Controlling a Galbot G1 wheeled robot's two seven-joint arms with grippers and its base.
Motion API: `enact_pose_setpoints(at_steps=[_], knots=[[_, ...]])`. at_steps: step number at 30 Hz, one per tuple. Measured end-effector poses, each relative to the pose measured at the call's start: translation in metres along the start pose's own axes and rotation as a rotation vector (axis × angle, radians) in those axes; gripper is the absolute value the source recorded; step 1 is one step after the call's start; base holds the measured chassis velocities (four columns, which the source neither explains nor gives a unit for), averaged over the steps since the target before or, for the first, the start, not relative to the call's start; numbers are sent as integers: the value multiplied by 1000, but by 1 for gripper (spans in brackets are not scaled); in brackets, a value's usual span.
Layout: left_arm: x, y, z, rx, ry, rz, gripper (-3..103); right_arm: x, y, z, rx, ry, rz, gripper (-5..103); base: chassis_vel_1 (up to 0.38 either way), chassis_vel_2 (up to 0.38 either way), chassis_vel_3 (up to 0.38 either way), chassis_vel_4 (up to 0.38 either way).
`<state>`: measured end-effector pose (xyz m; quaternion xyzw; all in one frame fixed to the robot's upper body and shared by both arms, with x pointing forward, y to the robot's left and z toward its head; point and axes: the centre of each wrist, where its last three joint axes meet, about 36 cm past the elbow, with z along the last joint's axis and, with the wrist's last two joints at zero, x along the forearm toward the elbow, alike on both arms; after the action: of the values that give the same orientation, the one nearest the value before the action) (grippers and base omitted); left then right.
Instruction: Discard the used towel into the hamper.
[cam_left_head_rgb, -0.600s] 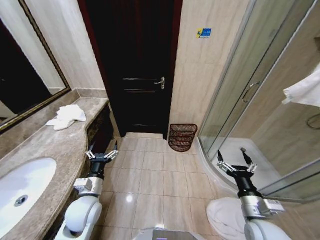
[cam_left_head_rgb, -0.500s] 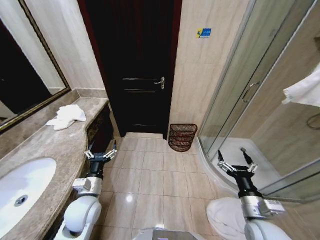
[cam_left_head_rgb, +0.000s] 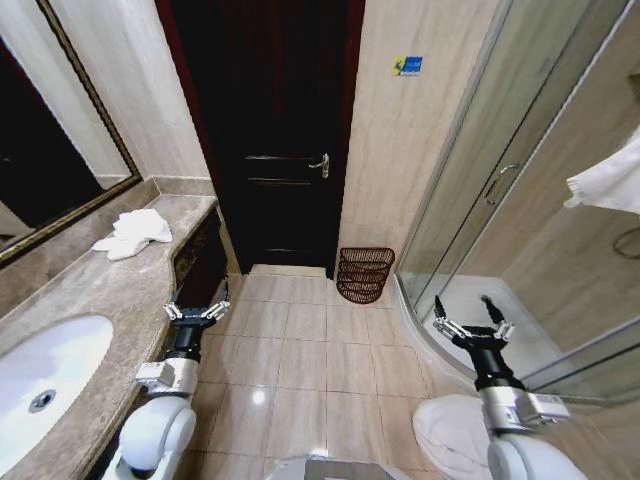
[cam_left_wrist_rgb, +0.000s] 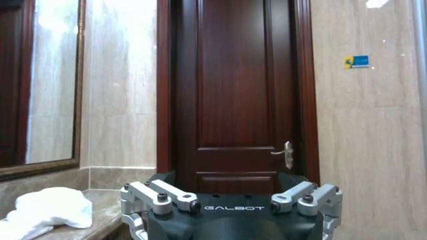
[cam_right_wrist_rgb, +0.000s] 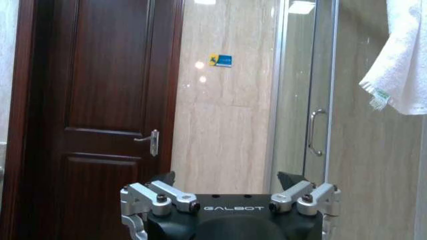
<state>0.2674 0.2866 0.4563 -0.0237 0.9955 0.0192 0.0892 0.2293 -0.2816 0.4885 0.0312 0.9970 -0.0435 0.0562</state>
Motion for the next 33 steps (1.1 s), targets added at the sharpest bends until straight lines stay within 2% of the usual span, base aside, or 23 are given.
enact_pose_setpoints(at_steps=[15, 33], knots=[[-1, -1, -1, -8, -15, 26, 100, 2, 0, 3, 10, 8, -3, 100, 0, 0, 0, 0], [1, -2, 0, -18, -18, 20, 100, 4, -1, 9, 19, 10, 10, 100, 0, 0, 0, 0]])
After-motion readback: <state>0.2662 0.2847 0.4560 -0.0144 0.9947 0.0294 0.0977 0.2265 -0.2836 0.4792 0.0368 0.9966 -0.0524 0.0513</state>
